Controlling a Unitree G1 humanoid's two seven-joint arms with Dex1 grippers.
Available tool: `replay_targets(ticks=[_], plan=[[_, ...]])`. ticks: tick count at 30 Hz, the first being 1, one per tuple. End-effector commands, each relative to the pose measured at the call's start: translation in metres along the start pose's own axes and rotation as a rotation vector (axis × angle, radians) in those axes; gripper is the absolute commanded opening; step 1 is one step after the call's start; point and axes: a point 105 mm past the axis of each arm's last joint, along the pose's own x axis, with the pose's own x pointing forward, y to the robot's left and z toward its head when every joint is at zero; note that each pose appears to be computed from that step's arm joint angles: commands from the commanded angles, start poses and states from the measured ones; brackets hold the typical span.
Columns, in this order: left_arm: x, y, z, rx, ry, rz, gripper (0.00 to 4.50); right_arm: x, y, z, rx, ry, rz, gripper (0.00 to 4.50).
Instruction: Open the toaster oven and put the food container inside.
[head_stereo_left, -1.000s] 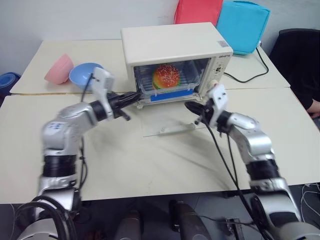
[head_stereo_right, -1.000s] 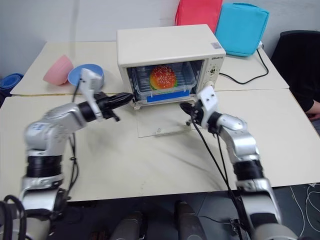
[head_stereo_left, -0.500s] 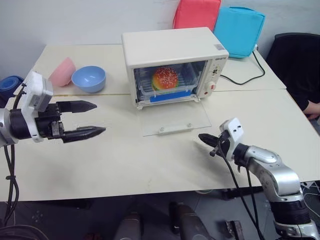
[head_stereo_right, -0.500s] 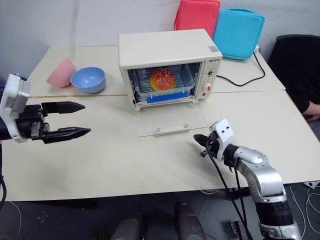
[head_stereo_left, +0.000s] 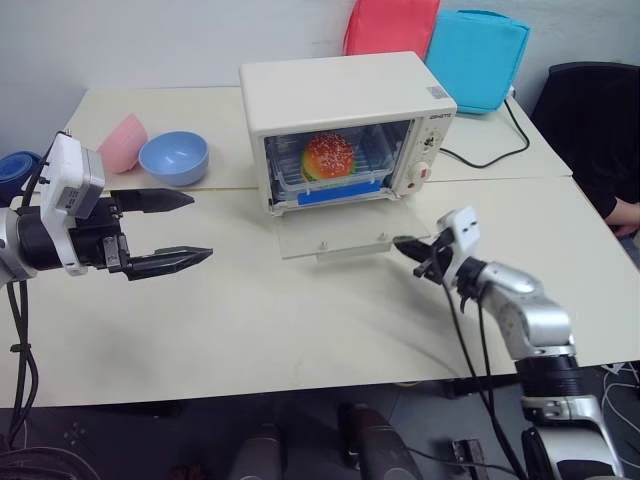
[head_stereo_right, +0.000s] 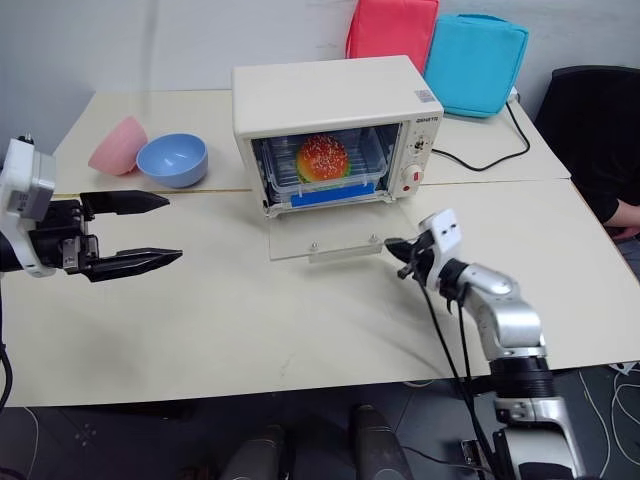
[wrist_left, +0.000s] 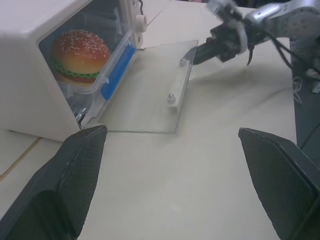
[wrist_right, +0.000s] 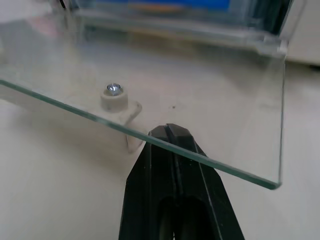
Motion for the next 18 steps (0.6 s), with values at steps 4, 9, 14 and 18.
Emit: replay_targets(ticks=[4,9,14,18], plan=[[-0.006,0.011,0.006,0.042,-0.01,0.031,4.5,-0.036,-0.019,0.089,-0.07,-0.167,0.048,1.62],[-0.011,0.013,0.012,0.057,-0.019,0.023,4.5,-0.066,-0.016,0.104,-0.14,-0.089,0.119,3.3],[-0.021,0.018,0.017,0.066,-0.018,0.035,4.5,-0.091,-0.009,0.108,-0.159,-0.026,0.189,4.48],[-0.026,0.02,0.023,0.069,-0.032,0.04,4.5,-0.098,-0.009,0.113,-0.16,-0.036,0.193,4.48]])
